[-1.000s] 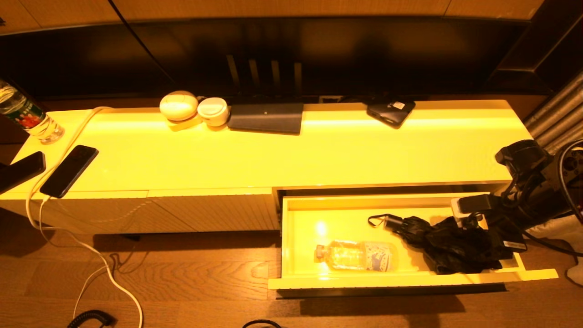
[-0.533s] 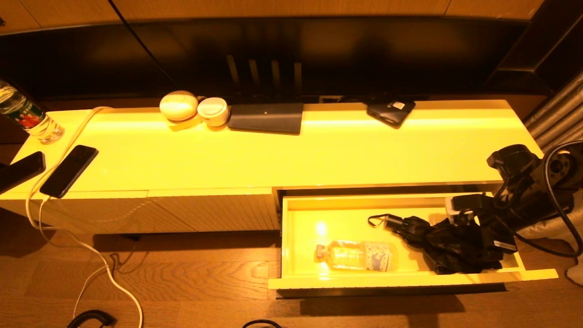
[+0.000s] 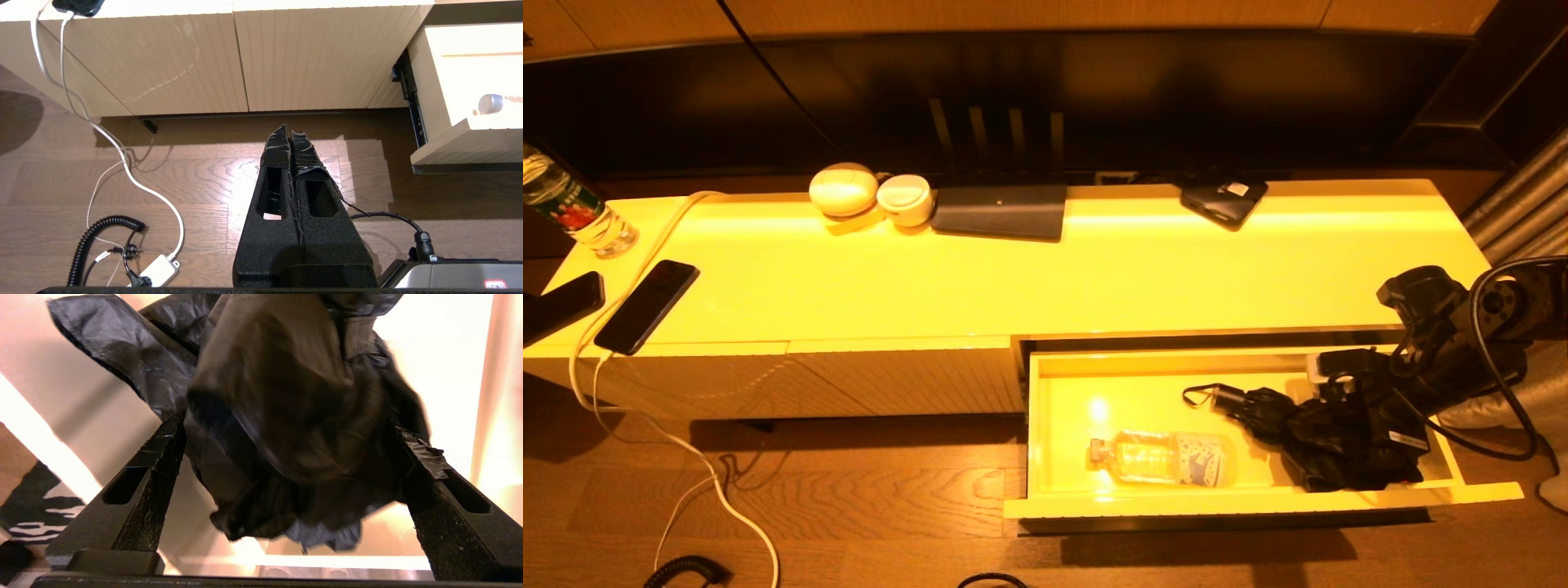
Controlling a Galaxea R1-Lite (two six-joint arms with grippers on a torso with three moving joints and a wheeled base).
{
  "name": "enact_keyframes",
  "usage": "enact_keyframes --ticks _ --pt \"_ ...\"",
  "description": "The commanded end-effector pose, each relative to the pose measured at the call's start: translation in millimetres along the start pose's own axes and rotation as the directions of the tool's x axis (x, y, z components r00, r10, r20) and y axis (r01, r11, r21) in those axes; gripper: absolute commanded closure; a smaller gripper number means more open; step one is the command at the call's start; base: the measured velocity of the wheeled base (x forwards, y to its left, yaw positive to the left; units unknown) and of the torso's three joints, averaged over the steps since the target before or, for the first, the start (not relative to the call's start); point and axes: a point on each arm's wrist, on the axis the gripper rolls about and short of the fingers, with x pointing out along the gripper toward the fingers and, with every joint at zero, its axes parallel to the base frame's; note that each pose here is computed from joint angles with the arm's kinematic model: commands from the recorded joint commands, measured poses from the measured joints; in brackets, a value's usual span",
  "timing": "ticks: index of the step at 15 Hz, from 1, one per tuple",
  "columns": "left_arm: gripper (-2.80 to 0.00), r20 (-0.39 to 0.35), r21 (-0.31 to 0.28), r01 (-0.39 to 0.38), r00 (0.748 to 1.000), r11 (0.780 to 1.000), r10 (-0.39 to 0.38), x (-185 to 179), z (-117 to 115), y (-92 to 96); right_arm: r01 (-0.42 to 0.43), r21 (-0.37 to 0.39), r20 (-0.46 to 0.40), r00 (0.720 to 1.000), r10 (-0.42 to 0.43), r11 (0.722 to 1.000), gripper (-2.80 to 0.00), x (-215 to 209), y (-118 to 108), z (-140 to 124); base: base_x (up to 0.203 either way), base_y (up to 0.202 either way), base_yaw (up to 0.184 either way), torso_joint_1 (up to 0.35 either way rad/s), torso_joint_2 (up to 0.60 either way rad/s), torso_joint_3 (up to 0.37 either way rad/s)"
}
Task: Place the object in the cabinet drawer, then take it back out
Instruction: Take the umbrella out of the drawer and put it on the table
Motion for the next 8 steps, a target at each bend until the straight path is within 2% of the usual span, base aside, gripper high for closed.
enact_keyframes --ticks 1,4,8 --pt "0.00 -0.001 0.000 0.000 1.000 1.000 0.000 0 0 0.0 -0.017 -0.006 -0.002 1.000 0.017 1.000 -2.80 7 -1 0 0.000 0.000 0.000 0.000 0.00 0.000" --pt "0.00 -0.001 0.000 0.000 1.000 1.000 0.000 0 0 0.0 -0.052 -0.002 -0.003 0.999 0.052 0.999 -2.80 19 0 -2 0.000 0.000 0.000 0.000 0.00 0.000" --pt "0.00 -0.001 0.000 0.000 1.000 1.000 0.000 0 0 0.0 -0.035 -0.010 0.029 0.999 0.035 0.999 -2.80 21 -3 0 0.000 0.000 0.000 0.000 0.00 0.000"
